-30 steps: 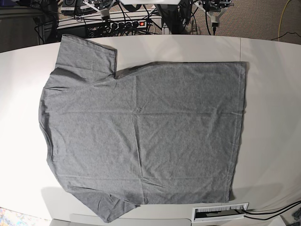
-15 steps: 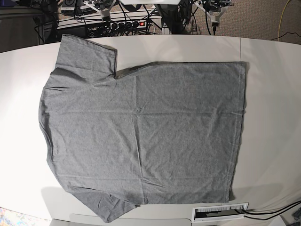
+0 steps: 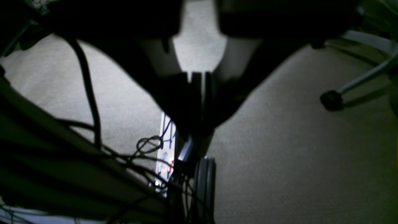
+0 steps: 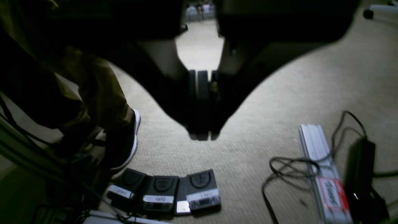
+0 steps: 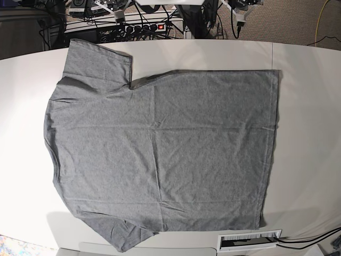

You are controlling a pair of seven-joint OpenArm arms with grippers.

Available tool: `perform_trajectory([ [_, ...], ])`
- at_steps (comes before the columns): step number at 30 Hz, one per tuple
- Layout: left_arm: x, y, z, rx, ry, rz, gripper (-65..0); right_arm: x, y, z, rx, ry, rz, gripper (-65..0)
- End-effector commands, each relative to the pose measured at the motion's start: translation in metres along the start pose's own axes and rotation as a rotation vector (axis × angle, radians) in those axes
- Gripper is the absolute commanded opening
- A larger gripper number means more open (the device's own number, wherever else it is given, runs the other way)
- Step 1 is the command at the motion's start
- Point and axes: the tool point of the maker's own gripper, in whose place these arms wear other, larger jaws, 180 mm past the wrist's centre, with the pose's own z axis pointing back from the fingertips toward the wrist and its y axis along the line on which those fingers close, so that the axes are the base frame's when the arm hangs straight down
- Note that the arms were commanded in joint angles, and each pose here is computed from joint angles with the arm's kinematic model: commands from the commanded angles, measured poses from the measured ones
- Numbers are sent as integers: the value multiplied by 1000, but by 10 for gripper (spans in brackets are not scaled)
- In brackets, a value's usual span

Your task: Fold the T-shirt properly

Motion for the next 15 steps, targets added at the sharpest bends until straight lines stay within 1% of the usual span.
perform_trajectory([
  [1,-13,3,3,2,13,-3,-650,-9,-6,0,-14,11,29,-650],
  [3,-24,8,7,8,12,-5,-650,-20,-10,1,-23,22,69,-650],
  [5,-39,15,12,16,22,-9,-650,-31,-17,3,-31,30,84,-650],
  [8,-56,24,23,25,12,-22,-650,-44,-32,8,-47,23,104,-650],
  [15,-75,48,56,29,-38,-86,-650,-59,-70,32,-80,-7,172,-650],
])
